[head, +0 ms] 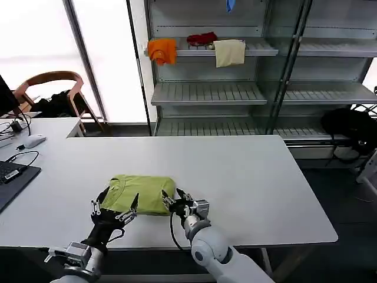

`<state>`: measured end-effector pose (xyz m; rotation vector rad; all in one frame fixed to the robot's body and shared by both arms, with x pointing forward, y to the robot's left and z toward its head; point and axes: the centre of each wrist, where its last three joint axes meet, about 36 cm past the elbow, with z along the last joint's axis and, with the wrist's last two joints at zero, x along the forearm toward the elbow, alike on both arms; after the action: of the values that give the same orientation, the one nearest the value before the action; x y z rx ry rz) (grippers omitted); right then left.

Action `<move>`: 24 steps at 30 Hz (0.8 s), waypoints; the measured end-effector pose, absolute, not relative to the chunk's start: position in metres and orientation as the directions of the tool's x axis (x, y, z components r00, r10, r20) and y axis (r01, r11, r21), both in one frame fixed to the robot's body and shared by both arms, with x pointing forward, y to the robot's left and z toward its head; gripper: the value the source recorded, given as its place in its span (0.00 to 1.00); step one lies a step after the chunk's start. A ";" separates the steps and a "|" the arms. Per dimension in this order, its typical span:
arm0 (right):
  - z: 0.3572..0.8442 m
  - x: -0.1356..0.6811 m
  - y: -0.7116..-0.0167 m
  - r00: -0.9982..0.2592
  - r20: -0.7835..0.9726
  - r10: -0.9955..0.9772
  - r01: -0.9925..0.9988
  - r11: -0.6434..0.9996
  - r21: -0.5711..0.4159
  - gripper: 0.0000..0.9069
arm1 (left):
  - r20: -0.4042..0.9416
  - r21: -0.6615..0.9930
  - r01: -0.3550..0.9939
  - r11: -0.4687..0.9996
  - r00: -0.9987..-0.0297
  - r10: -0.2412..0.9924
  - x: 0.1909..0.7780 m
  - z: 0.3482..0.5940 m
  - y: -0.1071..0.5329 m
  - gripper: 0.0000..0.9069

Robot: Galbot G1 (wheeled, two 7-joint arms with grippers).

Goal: Fold and organize the clothes.

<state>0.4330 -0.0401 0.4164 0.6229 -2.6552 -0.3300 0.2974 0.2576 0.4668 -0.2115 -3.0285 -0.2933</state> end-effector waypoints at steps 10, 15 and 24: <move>0.410 0.435 -0.031 -0.824 0.330 -0.460 -0.358 0.875 0.327 0.22 | 0.117 0.186 0.147 0.972 -0.985 0.126 0.296 0.463 0.258 1.00; 0.409 0.435 -0.026 -0.826 0.328 -0.459 -0.357 0.875 0.328 0.00 | 0.120 0.184 0.150 0.971 -0.984 0.130 0.295 0.462 0.257 1.00; 0.413 0.437 -0.026 -0.838 0.312 -0.448 -0.353 0.880 0.317 0.00 | 0.121 0.180 0.148 0.972 -0.984 0.127 0.294 0.461 0.257 1.00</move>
<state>0.4373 -0.0264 0.4126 0.5920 -2.6689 -0.3496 0.2943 0.2567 0.4606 -0.2110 -3.0114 -0.2869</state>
